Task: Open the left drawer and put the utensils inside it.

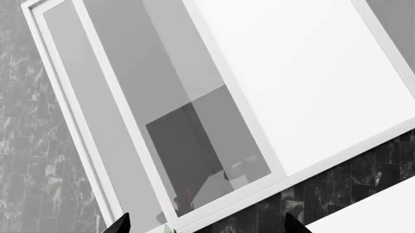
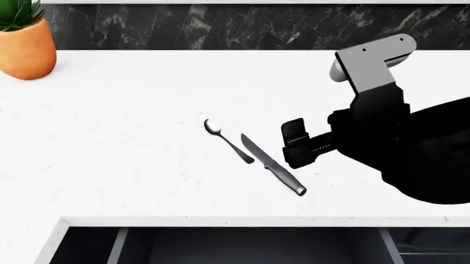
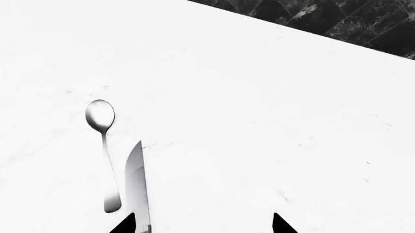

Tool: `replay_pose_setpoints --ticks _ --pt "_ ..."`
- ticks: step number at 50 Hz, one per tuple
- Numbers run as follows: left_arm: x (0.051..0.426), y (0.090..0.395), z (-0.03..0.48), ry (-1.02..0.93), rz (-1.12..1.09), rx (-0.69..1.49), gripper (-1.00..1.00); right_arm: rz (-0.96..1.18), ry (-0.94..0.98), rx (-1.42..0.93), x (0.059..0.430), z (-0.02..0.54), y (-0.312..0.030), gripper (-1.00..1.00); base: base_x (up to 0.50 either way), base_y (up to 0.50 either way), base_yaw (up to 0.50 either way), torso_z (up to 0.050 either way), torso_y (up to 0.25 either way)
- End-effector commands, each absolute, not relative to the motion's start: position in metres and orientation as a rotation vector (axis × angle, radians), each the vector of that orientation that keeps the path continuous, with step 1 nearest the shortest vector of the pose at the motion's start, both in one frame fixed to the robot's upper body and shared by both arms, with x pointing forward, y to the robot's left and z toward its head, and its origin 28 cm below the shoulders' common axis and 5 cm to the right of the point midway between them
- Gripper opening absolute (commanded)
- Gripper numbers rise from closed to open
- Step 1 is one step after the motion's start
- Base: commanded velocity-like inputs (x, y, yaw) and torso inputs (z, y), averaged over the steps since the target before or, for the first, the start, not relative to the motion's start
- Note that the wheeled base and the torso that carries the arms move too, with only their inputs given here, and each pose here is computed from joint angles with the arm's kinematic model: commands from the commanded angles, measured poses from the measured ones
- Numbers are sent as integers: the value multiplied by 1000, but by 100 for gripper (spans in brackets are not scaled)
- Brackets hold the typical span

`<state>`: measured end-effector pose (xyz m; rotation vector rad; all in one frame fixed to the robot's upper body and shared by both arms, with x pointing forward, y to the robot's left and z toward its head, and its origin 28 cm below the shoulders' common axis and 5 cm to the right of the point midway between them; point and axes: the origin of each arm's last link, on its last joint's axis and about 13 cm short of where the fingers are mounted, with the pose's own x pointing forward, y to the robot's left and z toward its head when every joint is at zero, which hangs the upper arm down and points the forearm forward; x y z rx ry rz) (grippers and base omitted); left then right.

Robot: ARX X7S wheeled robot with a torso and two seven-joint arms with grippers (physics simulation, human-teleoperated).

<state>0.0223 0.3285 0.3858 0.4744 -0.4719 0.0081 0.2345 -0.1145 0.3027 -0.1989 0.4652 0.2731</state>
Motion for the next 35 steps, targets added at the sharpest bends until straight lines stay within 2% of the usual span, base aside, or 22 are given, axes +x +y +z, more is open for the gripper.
replay_pose_setpoints --ticks 1,35 --pt "22 328 386 -470 9 473 100 314 476 -221 234 296 -109 100 0 0 0 0 0" --pt "22 329 386 -472 10 474 100 374 547 -293 239 269 -100 100 0 0 0 0 0"
